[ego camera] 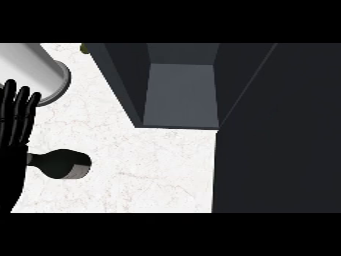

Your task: Pick up the wine, place it into the cabinet and close the cabinet

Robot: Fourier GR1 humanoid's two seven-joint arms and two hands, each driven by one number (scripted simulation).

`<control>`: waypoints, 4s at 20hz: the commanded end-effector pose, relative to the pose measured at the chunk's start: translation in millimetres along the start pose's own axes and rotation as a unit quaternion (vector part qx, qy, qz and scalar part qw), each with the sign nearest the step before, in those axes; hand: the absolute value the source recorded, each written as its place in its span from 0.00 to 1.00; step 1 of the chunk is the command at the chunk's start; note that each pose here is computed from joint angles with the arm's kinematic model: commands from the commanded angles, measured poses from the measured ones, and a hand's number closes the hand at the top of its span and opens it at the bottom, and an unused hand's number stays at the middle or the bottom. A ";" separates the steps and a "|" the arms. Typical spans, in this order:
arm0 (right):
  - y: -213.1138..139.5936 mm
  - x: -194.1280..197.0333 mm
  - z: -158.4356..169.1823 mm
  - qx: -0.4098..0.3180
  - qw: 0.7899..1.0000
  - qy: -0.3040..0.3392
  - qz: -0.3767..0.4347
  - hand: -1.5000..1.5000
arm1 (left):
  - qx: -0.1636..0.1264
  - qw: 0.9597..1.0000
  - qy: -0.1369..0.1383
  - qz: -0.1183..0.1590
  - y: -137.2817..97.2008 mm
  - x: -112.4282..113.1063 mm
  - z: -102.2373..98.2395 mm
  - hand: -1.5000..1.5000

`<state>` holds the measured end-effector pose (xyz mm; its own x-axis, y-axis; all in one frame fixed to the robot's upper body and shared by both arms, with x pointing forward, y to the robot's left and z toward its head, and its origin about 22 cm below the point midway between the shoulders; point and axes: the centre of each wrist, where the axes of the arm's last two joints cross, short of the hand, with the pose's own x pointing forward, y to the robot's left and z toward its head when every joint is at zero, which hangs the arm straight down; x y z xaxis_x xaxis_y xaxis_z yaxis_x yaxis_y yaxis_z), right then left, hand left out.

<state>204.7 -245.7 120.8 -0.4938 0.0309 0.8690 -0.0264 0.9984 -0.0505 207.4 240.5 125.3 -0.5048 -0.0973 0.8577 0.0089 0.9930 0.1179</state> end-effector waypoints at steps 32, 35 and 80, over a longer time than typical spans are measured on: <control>23.1 89.9 10.7 0.103 0.992 0.048 -0.058 0.00 | -0.005 0.980 0.004 0.197 -22.6 91.2 58.0 0.00; 37.1 96.0 9.8 0.104 0.992 0.044 -0.064 0.00 | 0.015 0.979 -0.001 0.202 -36.3 91.2 52.4 0.00; 38.1 117.2 4.7 0.109 0.991 0.042 -0.066 0.00 | 0.174 0.966 0.156 0.107 111.5 -79.3 85.7 0.00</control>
<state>155.2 -199.4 203.9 -0.3817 -0.0556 0.9226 -0.2563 0.9654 -0.0478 160.4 354.0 37.8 -0.2710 0.1514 0.9506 -0.2368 0.9467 -0.2183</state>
